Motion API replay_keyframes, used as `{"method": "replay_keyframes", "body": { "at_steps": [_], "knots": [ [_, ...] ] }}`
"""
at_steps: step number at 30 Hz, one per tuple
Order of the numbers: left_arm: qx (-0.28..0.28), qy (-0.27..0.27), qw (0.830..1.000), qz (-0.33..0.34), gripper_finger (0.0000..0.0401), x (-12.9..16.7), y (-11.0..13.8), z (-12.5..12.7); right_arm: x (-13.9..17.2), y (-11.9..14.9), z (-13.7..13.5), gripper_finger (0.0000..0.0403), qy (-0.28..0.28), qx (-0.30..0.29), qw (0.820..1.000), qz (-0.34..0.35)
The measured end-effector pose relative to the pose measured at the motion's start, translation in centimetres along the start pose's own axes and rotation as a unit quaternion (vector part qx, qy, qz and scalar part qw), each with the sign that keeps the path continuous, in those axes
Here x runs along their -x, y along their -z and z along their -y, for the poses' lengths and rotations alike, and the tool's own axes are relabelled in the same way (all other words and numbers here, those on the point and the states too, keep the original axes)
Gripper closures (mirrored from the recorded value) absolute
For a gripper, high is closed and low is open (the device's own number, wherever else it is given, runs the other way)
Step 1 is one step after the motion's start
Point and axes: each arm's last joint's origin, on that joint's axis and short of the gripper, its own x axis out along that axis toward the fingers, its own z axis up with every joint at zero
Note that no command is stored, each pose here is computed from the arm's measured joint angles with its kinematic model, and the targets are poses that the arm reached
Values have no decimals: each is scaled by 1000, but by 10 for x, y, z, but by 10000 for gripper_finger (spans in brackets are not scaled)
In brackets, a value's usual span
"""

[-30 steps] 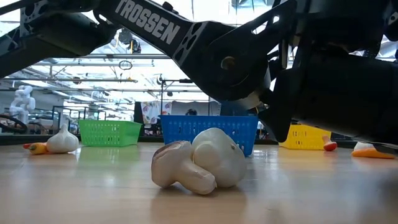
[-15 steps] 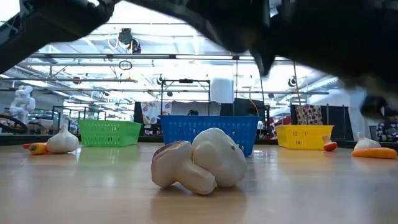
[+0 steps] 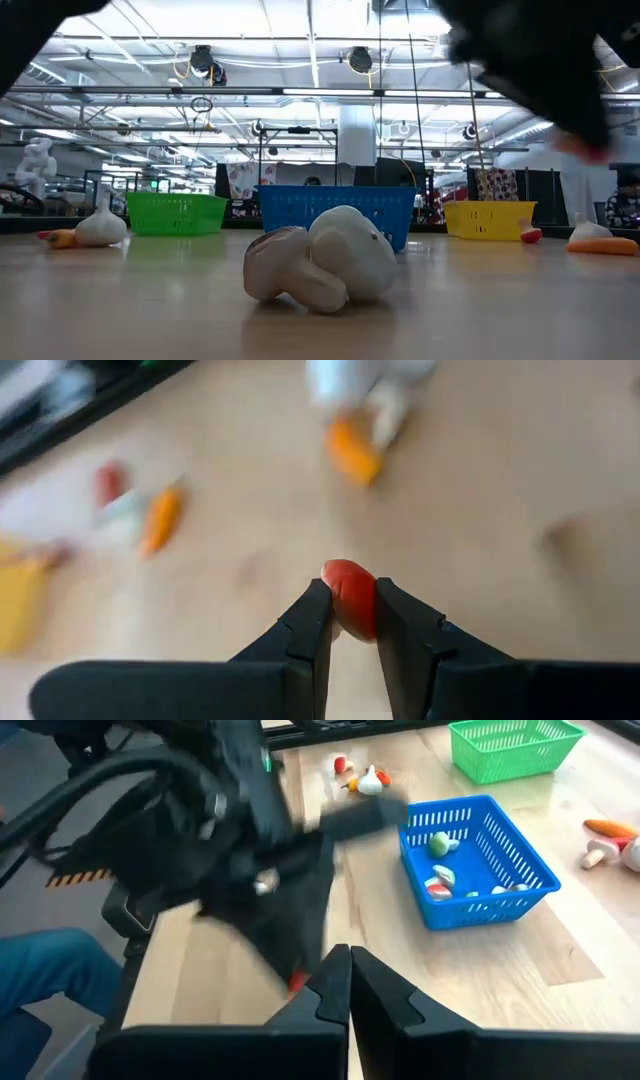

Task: Sort produce into baskets
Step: Put the orange mushroom into the blue bin

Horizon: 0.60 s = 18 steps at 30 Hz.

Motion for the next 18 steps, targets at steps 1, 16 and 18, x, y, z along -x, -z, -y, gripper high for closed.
{"method": "replay_keyframes", "body": {
  "at_steps": [1, 16, 18],
  "knots": [
    [-12, -23, 999, -22, 332, 6, 2, 0, 0, 0, 0, 403, 0, 3, 1000, 0],
    [-35, -133, 951, -276, 332, 94, 42, -69, -1, -1, -1, 403, -2, -1, 1000, 5],
    [-25, -139, 952, -272, 332, 103, 40, -77, -1, -1, -3, 403, -5, -6, 1000, 7]
  ]
}}
